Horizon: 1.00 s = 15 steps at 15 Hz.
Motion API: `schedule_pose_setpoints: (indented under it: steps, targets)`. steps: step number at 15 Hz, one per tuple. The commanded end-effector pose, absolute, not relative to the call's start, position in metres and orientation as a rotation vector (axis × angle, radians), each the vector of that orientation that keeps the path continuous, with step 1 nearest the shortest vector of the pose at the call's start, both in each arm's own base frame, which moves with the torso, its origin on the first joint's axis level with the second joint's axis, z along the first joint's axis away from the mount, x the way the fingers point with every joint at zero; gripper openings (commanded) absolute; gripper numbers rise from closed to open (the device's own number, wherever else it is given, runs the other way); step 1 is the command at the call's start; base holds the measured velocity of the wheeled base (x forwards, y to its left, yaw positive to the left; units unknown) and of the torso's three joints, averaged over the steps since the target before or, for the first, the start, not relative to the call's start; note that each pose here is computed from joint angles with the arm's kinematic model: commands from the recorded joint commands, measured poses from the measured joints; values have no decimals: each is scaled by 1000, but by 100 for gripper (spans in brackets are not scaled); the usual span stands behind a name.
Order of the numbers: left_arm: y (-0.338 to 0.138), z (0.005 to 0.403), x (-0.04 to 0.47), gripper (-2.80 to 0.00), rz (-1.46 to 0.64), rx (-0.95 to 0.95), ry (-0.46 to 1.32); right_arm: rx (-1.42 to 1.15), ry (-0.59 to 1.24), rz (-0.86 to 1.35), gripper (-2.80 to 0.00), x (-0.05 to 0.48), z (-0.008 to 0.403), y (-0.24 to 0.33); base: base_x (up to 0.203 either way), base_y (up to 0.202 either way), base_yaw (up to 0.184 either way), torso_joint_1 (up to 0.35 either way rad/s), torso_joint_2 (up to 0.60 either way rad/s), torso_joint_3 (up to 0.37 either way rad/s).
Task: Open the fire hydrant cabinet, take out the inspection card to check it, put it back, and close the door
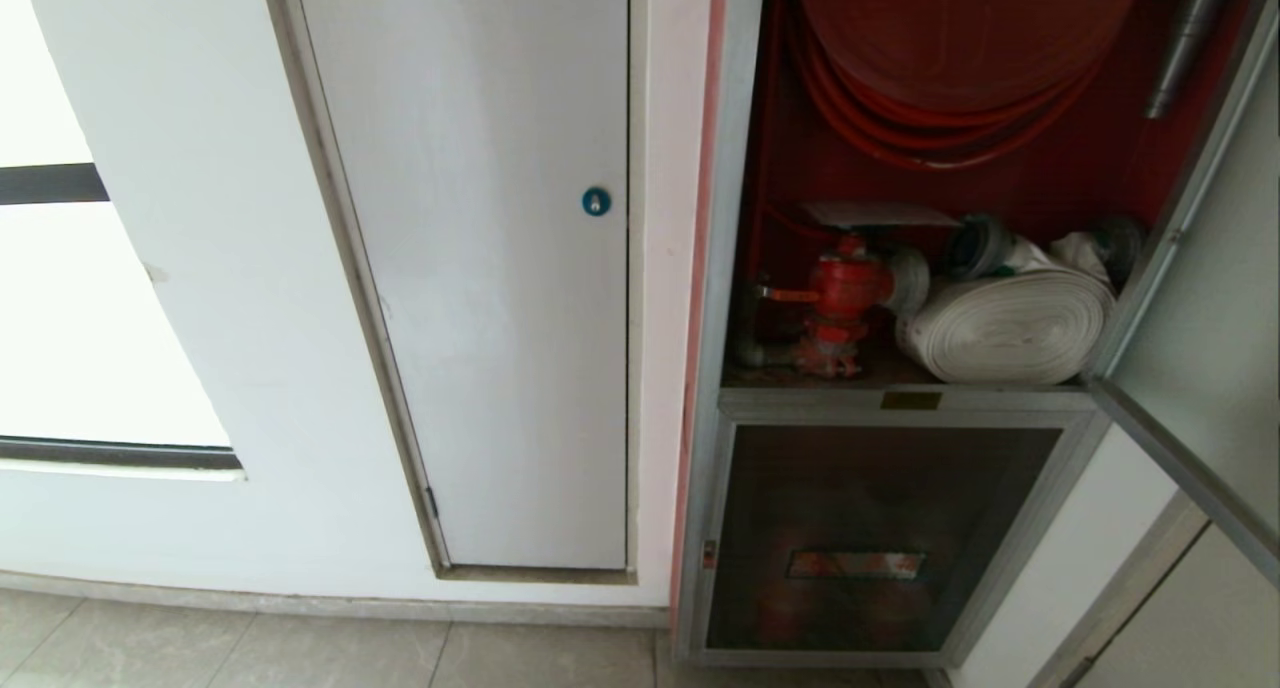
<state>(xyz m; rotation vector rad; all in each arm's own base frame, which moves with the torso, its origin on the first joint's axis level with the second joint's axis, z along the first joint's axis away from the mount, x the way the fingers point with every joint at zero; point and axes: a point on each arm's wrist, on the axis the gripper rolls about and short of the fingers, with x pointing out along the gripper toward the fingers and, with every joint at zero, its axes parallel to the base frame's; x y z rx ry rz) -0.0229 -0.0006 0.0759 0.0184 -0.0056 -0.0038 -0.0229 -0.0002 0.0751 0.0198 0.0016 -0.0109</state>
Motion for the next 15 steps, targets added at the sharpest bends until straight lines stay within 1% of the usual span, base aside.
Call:
schedule_pose_setpoints:
  steps: [1, 15]
  targets:
    - [-1, 75, -23, -280, -5, 18, -3, 20, 0, -11, -280, -23, 75, 0, 0, 0, 0, 0, 0, 0]
    - [-1, 75, -23, -280, -4, 19, -3, 20, 0, -11, -280, -23, 75, 0, 0, 0, 0, 0, 0, 0]
